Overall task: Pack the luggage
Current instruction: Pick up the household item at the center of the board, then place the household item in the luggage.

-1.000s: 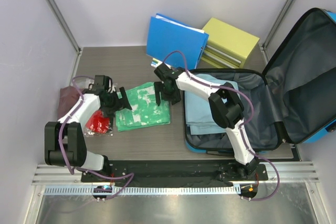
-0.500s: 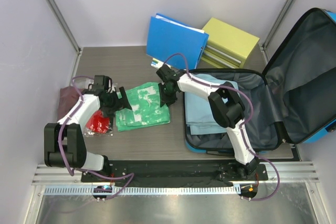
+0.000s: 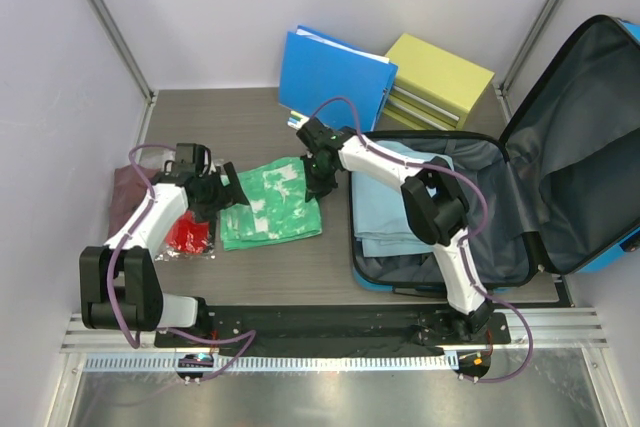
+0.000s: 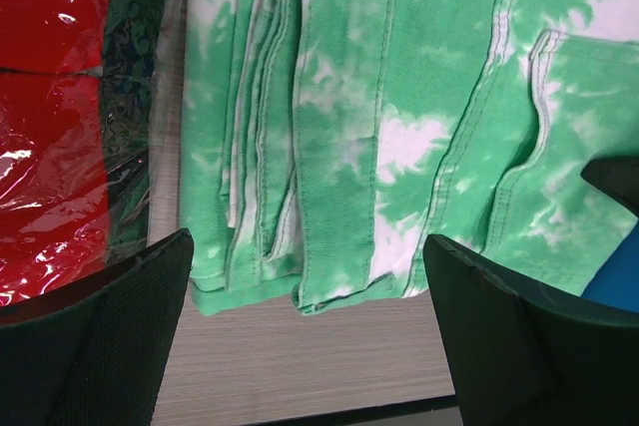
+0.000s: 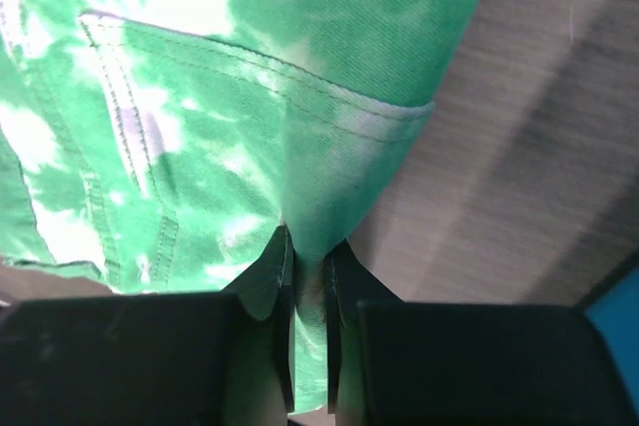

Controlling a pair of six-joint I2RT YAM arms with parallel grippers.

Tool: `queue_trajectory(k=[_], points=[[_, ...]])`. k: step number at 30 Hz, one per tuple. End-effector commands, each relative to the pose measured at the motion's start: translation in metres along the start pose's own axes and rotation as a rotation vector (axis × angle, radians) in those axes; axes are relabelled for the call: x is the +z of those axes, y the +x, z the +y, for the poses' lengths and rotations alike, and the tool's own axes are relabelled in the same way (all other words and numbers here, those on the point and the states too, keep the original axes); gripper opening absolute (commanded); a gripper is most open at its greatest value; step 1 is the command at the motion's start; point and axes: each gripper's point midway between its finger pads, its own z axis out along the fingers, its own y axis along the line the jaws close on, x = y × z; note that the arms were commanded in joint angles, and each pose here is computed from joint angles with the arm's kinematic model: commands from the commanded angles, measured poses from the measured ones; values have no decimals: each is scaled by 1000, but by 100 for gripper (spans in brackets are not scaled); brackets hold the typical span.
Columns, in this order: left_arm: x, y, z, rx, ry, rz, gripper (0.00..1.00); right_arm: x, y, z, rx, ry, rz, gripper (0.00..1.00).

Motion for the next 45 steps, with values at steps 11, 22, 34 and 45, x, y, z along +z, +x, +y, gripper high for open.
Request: queue_trajectory(k=[11,22,34,45], points=[[8,-3,-4,-22,28,-8,97,-165,6,-21,35,159,-123,1],[14,-7,-7,-15,38,3,97,-248,-1,-110,134,347,-194,1],[17,-11,-9,-21,44,5,96,-270,29,-194,177,518,-140,1],[19,-12,-12,-19,51,13,96,-254,68,-253,198,626,-16,1]])
